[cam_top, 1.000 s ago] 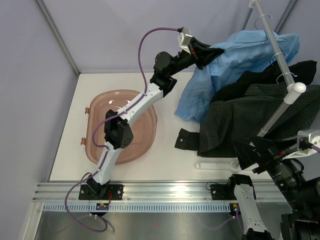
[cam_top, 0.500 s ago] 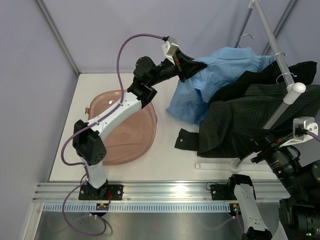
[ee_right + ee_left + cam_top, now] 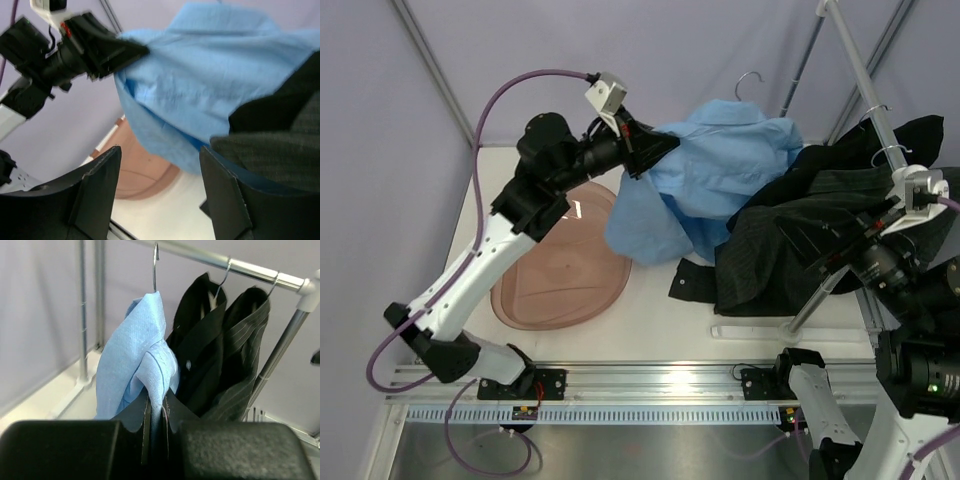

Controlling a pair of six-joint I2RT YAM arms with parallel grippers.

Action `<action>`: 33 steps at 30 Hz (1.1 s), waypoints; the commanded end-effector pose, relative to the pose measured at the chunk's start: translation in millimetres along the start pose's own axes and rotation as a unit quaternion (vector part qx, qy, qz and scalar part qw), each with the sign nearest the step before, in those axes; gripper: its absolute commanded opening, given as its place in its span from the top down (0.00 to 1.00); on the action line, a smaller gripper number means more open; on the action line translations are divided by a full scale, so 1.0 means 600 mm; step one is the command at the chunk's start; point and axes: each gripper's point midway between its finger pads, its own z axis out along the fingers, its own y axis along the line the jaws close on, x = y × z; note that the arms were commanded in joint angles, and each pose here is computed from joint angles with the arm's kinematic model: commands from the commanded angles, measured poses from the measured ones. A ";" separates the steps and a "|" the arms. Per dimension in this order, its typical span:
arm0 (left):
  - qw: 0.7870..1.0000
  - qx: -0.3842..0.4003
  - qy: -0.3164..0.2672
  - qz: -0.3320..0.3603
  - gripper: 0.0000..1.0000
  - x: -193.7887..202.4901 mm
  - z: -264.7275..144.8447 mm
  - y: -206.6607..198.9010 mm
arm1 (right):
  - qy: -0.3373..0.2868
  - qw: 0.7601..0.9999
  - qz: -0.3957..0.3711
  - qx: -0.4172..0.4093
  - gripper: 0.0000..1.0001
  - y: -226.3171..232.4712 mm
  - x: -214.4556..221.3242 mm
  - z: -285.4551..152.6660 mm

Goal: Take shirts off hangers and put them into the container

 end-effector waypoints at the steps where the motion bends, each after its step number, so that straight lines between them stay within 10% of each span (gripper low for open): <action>1: 0.998 -0.058 0.019 0.003 1.00 -0.016 -0.074 -0.004 | -0.024 0.996 0.012 -0.079 0.30 0.026 -0.057 0.045; 18: 0.998 -0.024 0.045 -0.027 1.00 -0.003 -0.127 -0.054 | 0.024 0.990 0.025 -0.140 0.49 0.059 -0.080 0.258; 33: 0.998 -0.047 0.045 -0.009 1.00 -0.004 -0.128 -0.041 | 0.055 0.998 0.009 0.001 0.52 0.003 -0.031 0.322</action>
